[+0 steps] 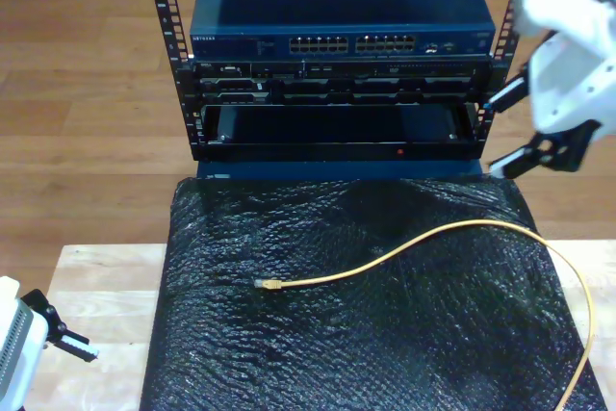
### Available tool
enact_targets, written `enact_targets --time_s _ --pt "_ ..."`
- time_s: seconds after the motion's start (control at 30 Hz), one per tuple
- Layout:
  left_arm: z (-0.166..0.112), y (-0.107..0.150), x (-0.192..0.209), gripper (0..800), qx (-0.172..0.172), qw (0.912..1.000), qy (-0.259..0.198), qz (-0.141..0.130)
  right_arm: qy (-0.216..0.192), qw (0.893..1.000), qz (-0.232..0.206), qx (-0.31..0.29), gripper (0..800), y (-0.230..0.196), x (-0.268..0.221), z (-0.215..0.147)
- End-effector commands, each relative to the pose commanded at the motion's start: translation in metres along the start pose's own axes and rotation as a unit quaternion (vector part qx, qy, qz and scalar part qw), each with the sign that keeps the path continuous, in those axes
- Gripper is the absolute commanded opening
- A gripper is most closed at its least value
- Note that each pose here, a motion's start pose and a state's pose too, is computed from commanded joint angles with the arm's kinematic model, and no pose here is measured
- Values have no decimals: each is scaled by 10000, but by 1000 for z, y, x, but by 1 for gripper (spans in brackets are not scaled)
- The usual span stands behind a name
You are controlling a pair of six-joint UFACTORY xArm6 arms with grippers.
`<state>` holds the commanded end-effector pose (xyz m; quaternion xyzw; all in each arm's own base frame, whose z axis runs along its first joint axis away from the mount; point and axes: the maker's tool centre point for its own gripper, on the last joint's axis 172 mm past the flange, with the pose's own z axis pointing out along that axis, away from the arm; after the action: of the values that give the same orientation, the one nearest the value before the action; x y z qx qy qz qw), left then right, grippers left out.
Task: Grab the cable and plug it in
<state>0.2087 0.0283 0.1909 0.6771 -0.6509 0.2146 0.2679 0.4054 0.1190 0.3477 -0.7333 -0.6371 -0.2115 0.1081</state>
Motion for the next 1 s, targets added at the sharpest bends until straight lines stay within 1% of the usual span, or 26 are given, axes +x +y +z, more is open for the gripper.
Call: enact_targets --time_s 0.1,0.27,0.37,0.47,0.6,0.77,0.87,1.0 --pt "0 0 0 800 5 10000 -6 0 -57 9999 -119 63 797 0 11 14" --pt "1 0 -1 800 -9 10000 10 -10 -303 9987 -335 250 796 -10 29 41" --pt "1 0 -1 800 -9 10000 10 -10 -608 9966 -483 287 797 -14 36 58" --pt "1 0 -1 800 -9 10000 10 -10 -974 9922 -716 315 797 -24 45 74" --pt "2 1 -1 800 -37 10000 41 -27 -1206 9886 -847 313 797 -26 49 94" --pt "4 1 -1 800 -60 10000 60 -38 -1294 9875 -795 416 797 -22 47 131" --pt "5 1 -2 800 -79 9999 80 -59 -1354 9875 -653 469 796 -21 46 159" --pt "6 0 -4 800 -76 9999 59 -63 -1409 9873 -511 526 794 -27 51 186"
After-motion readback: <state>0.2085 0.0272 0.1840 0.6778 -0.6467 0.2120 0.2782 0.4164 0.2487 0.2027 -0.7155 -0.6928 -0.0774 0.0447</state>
